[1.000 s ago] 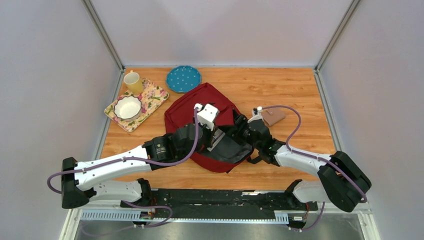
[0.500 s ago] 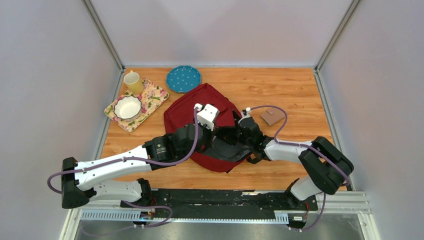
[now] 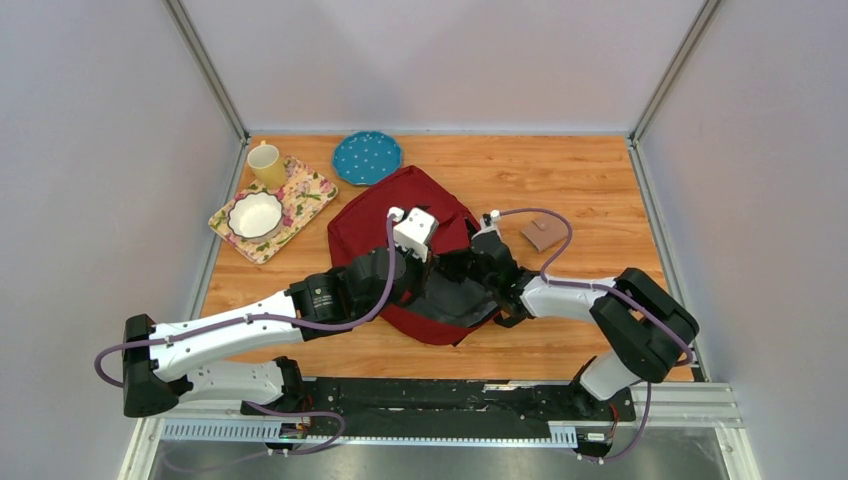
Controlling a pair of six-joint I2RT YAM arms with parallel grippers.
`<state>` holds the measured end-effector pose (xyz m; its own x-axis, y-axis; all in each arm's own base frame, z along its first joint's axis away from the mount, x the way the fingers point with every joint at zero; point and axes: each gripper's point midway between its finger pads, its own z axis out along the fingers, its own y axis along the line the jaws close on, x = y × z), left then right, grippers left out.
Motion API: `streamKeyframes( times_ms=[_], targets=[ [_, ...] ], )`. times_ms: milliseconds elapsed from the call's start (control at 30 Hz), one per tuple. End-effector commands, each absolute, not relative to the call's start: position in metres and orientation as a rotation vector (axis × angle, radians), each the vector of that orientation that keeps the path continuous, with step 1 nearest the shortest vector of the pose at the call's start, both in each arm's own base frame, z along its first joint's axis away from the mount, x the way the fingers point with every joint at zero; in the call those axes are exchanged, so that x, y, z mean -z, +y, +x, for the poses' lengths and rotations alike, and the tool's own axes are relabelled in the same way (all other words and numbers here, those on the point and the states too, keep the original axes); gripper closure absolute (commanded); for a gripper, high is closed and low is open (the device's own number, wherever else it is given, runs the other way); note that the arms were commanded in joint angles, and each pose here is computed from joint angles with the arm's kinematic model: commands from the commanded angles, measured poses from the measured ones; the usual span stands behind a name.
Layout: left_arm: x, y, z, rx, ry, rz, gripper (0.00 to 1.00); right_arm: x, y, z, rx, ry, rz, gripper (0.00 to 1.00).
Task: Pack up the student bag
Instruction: Place the book in the student bag.
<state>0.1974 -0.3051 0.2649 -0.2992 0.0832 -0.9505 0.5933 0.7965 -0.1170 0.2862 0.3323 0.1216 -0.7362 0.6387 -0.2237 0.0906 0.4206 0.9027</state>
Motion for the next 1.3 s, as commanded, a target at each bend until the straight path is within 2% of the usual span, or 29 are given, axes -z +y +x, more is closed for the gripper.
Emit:
streamKeyframes(
  times_ms=[0,33,100,133,200,233,300,333,400,433,500,533,567,633,667,800,833,933,1000,1100,1267],
  targets=[
    [-0.275,-0.313,0.193,0.632,1.809,0.489,1.00,-0.176,0.346,0.313,-1.405,1.916,0.570,0.97],
    [-0.272,-0.312,0.192,0.626,1.819,0.493,1.00,-0.173,0.345,0.309,-1.395,1.928,0.542,0.78],
    [-0.263,-0.309,0.190,0.621,1.842,0.492,1.00,-0.168,0.335,0.293,-1.360,1.956,0.461,0.64],
    [-0.261,-0.306,0.189,0.617,1.847,0.492,1.00,-0.155,0.325,0.285,-1.297,2.012,0.456,0.50],
    [-0.252,-0.300,0.188,0.604,1.864,0.487,1.00,-0.157,0.302,0.271,-1.218,2.011,0.385,0.46],
    [-0.249,-0.298,0.187,0.602,1.869,0.484,1.00,-0.142,0.288,0.262,-1.130,2.080,0.385,0.39],
    [-0.243,-0.294,0.185,0.607,1.871,0.480,0.96,-0.157,0.264,0.251,-1.074,2.037,0.357,0.37],
    [-0.241,-0.294,0.184,0.611,1.874,0.484,0.88,-0.137,0.246,0.240,-0.952,2.128,0.345,0.35],
    [-0.238,-0.293,0.182,0.612,1.882,0.495,0.80,-0.140,0.217,0.235,-0.834,2.116,0.376,0.34],
    [-0.237,-0.296,0.178,0.637,1.887,0.520,0.68,-0.125,0.198,0.227,-0.731,2.164,0.396,0.33],
    [-0.237,-0.299,0.173,0.664,1.890,0.556,0.58,-0.137,0.175,0.227,-0.675,2.097,0.424,0.31],
    [-0.240,-0.305,0.166,0.710,1.890,0.590,0.48,-0.134,0.163,0.224,-0.628,2.105,0.433,0.30],
    [-0.241,-0.306,0.162,0.730,1.897,0.605,0.45,-0.143,0.151,0.226,-0.609,2.060,0.451,0.29],
    [-0.253,-0.312,0.149,0.816,1.888,0.646,0.30,-0.152,0.134,0.232,-0.572,2.032,0.493,0.27],
    [-0.256,-0.312,0.144,0.837,1.884,0.657,0.27,-0.156,0.131,0.234,-0.566,2.029,0.477,0.27],
    [-0.265,-0.295,0.140,0.831,1.871,0.596,0.27,-0.163,0.121,0.249,-0.551,2.061,0.464,0.26],
    [-0.264,-0.277,0.154,0.741,1.881,0.488,0.27,-0.164,0.121,0.257,-0.563,2.085,0.464,0.26],
    [-0.230,-0.229,0.172,0.532,1.980,0.238,0.26,-0.159,0.130,0.269,-0.617,2.154,0.402,0.26],
    [-0.204,-0.198,0.176,0.395,2.027,0.144,0.22,-0.163,0.138,0.278,-0.644,2.180,0.349,0.26],
    [-0.151,-0.175,0.168,0.331,2.128,0.065,0.21,-0.159,0.153,0.292,-0.665,2.238,0.264,0.26],
    [-0.115,-0.158,0.160,0.325,2.202,-0.092,0.20,-0.131,0.163,0.309,-0.645,2.349,0.225,0.26]
  ],
)
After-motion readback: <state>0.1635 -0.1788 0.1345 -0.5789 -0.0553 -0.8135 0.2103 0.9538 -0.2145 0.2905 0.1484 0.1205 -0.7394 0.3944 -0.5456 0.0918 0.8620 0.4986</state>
